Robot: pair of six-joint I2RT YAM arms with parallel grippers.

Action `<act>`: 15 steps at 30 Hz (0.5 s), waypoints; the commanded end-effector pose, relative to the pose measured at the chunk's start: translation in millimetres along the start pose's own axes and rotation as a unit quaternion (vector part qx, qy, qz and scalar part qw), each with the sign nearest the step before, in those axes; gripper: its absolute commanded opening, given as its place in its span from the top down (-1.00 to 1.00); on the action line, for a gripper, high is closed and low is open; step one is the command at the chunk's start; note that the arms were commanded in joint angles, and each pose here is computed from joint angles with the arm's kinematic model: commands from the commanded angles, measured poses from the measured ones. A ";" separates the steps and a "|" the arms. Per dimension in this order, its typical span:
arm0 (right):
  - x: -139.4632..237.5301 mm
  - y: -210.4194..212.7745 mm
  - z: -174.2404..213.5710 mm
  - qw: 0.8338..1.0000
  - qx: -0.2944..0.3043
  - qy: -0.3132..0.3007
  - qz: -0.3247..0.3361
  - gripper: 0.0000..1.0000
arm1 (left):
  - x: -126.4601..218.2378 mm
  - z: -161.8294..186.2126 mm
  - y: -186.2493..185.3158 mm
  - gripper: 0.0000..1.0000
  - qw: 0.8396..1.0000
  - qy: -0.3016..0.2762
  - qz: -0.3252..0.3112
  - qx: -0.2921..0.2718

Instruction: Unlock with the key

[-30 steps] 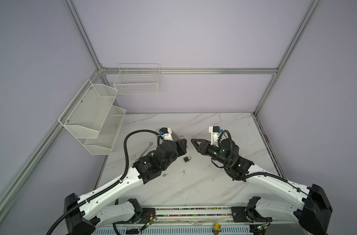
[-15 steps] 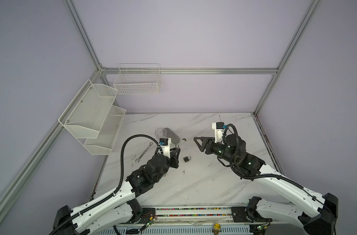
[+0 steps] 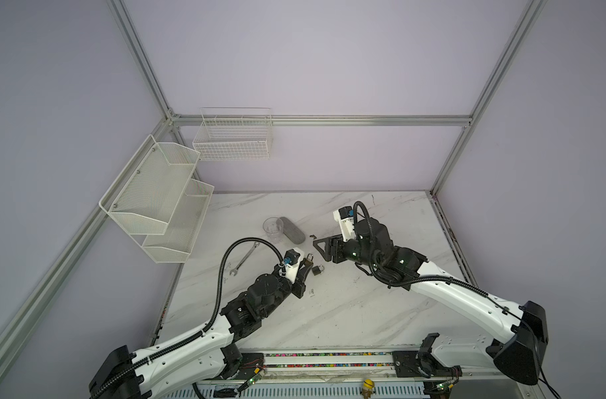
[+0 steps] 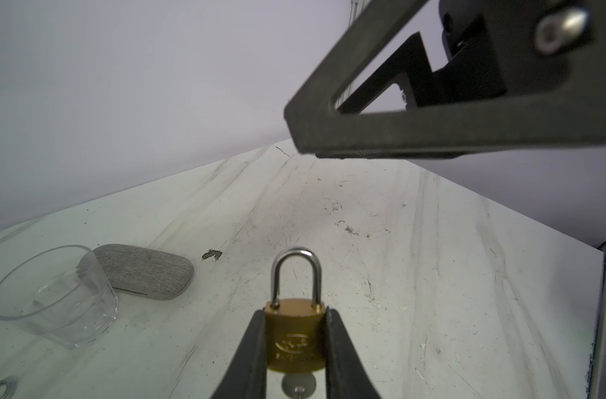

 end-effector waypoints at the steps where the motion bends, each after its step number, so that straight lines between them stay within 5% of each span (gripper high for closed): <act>1: -0.9 5.5 -0.7 1.000 0.025 0.010 0.007 -0.35 | 2.0 -5.7 -2.3 1.00 0.999 -0.035 0.010 -0.011; 15: -19.1 5.7 13.8 0.995 0.068 0.045 0.050 -0.35 | 4.1 -7.8 2.4 1.00 1.000 -0.028 -0.005 -0.004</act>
Point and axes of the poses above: each gripper's point midway between its finger pads, its own x axis back along the fingers, its own y axis along the line the jaws close on, z = x × y, the point moved 3 cm from there along x, back along the fingers, and after that the axes turned 3 degrees about -x, right-handed, at the moved point
